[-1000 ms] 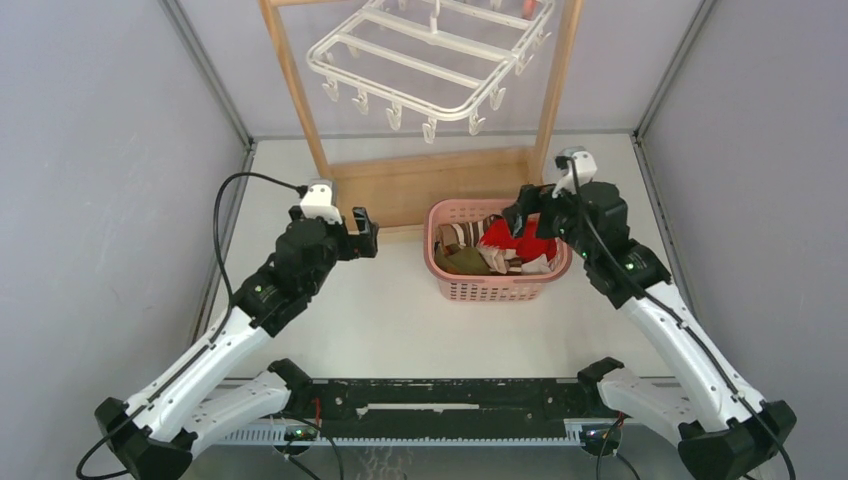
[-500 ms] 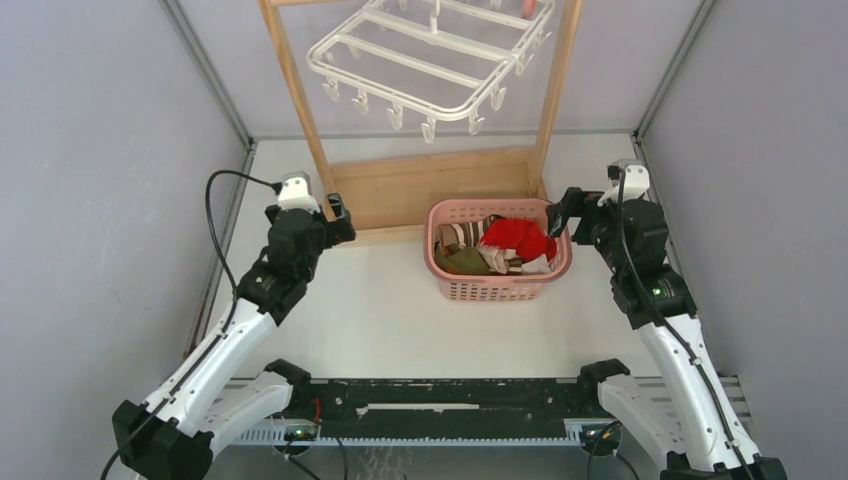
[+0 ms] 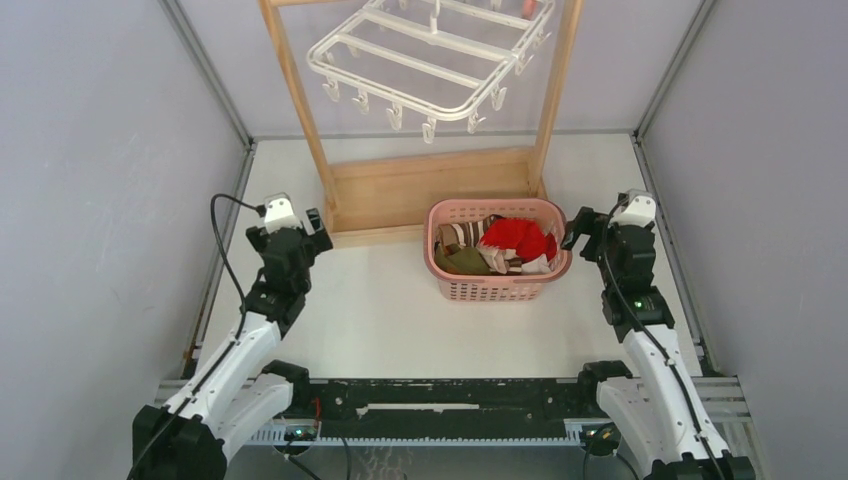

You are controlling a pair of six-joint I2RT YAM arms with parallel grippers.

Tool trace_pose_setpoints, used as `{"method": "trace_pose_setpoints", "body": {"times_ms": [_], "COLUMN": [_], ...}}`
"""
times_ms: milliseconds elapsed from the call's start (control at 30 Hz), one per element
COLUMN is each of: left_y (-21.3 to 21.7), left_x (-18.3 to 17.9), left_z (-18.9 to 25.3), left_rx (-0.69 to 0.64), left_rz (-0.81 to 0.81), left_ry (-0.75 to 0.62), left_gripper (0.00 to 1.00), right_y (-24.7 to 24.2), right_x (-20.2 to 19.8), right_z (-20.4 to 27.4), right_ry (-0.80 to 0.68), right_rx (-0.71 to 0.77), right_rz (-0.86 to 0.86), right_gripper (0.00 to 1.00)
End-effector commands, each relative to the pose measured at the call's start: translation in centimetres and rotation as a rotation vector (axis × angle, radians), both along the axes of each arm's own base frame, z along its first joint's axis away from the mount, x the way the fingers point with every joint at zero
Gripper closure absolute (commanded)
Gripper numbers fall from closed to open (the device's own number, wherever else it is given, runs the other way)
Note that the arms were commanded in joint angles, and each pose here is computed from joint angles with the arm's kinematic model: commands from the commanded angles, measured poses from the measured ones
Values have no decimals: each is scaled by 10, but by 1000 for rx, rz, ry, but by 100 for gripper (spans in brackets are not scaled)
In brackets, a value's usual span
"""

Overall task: Remove the socks clipped to the hanger
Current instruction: Reset both arms

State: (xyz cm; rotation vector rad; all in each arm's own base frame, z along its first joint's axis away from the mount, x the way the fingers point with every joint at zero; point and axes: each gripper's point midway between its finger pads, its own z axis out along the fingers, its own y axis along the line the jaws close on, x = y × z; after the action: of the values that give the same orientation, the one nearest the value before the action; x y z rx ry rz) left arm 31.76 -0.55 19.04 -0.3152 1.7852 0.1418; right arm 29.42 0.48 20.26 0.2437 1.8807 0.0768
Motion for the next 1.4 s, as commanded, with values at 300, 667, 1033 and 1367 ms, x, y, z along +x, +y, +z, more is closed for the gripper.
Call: {"method": "trace_pose_setpoints", "body": {"times_ms": [300,667,1033,1367], "left_y": [46,59,69,67], "left_x": [0,13,21,20], "left_z": [-9,-30,-40,-41], "left_rx": [138,132,162,178], "left_rz": [161,178,212,195], "left_ry": [-177,-174,-144,-200], "left_gripper": [0,0,0,0], "right_y": [-23,-41,-36,-22], "right_x": [25,36,52,50], "right_z": [-15,-57,-78,-88], "right_ry": [-247,-291,-268,-309], "right_rx": [-23,-50,-79,-69], "right_rz": [-97,-158,-135,-63], "right_gripper": [0,0,0,0]}}
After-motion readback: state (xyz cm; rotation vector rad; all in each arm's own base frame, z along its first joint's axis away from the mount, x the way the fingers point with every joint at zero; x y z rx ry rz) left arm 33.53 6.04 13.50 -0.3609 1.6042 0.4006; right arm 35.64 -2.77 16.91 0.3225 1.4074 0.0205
